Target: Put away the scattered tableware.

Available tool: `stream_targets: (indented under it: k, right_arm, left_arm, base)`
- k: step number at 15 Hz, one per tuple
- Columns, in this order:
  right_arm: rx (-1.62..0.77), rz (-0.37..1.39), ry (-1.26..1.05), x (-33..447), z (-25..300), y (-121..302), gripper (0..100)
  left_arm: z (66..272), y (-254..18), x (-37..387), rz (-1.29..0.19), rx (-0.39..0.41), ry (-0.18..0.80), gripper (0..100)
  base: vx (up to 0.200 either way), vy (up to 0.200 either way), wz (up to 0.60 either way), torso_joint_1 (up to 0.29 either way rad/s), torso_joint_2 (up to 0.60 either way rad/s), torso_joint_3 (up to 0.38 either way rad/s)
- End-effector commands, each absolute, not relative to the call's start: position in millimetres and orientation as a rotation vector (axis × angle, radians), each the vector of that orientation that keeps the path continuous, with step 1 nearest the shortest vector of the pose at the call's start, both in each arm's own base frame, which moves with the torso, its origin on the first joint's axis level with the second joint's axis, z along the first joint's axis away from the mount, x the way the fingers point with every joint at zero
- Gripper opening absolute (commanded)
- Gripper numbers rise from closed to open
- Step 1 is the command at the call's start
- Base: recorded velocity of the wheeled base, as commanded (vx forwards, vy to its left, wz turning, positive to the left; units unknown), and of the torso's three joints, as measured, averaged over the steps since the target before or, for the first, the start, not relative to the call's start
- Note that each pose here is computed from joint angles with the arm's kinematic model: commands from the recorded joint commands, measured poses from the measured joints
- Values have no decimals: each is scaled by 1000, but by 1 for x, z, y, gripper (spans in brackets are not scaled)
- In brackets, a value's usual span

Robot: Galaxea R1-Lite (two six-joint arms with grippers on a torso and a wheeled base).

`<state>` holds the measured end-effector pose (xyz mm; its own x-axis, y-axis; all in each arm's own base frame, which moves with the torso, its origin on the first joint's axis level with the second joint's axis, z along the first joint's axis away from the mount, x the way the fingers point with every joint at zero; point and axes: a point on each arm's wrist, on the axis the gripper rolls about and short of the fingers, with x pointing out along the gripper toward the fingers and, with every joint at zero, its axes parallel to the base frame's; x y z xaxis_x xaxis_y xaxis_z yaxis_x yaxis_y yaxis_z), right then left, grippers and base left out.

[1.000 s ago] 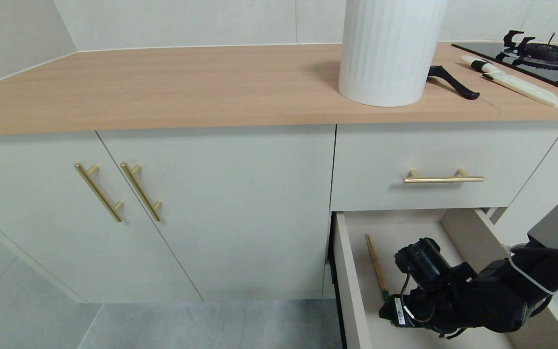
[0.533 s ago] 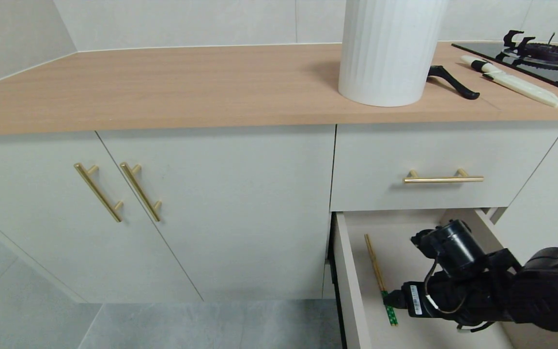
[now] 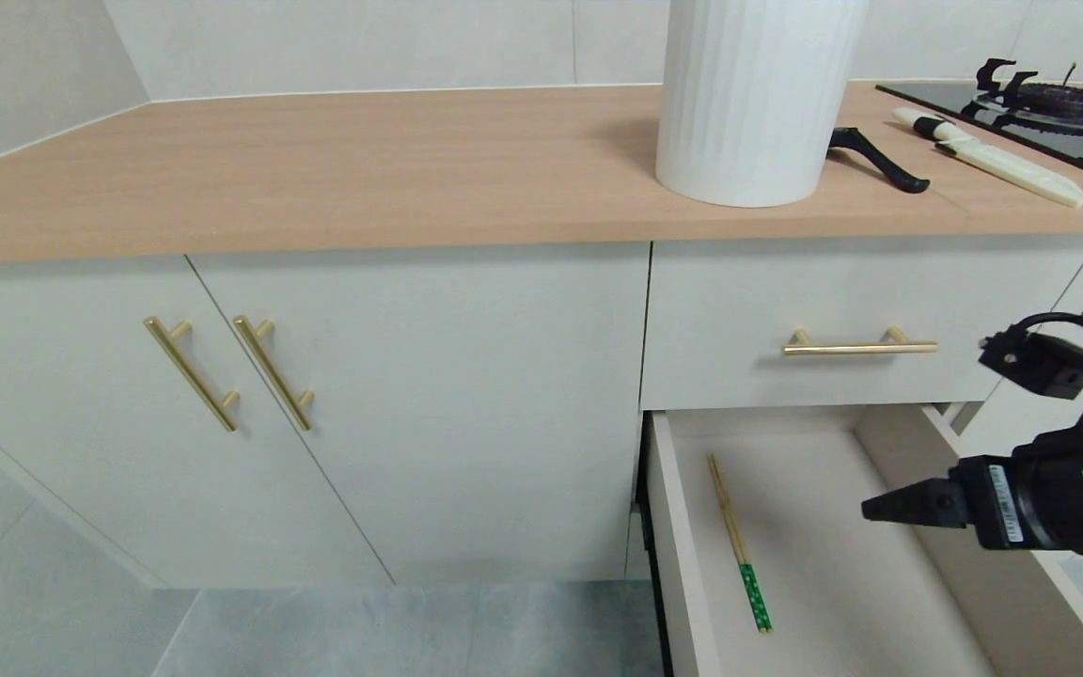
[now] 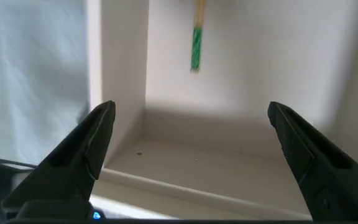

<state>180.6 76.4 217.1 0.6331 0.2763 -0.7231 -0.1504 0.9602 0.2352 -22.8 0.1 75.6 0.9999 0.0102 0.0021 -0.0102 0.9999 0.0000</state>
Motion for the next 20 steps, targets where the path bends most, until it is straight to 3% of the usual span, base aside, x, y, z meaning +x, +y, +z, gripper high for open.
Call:
stream_targets:
  k: [1,11,14,20]
  right_arm:
    - [166,197,733,166,241,50,100]
    - [68,225,705,158,236,47,100]
    - [66,227,701,158,235,47,100]
    - [56,227,711,158,232,47,100]
  left_arm:
    - [76,0,-23,11,0,-2,100]
    - [76,0,-23,11,0,-3,100]
    - [76,0,-23,11,0,-2,100]
    - [76,0,-23,11,0,-2,100]
  base:
    - [0,0,0,0,0,0]
    - [0,0,0,5,-12,-3]
    - [0,0,0,124,-189,-207]
    - [0,0,0,128,-516,-264]
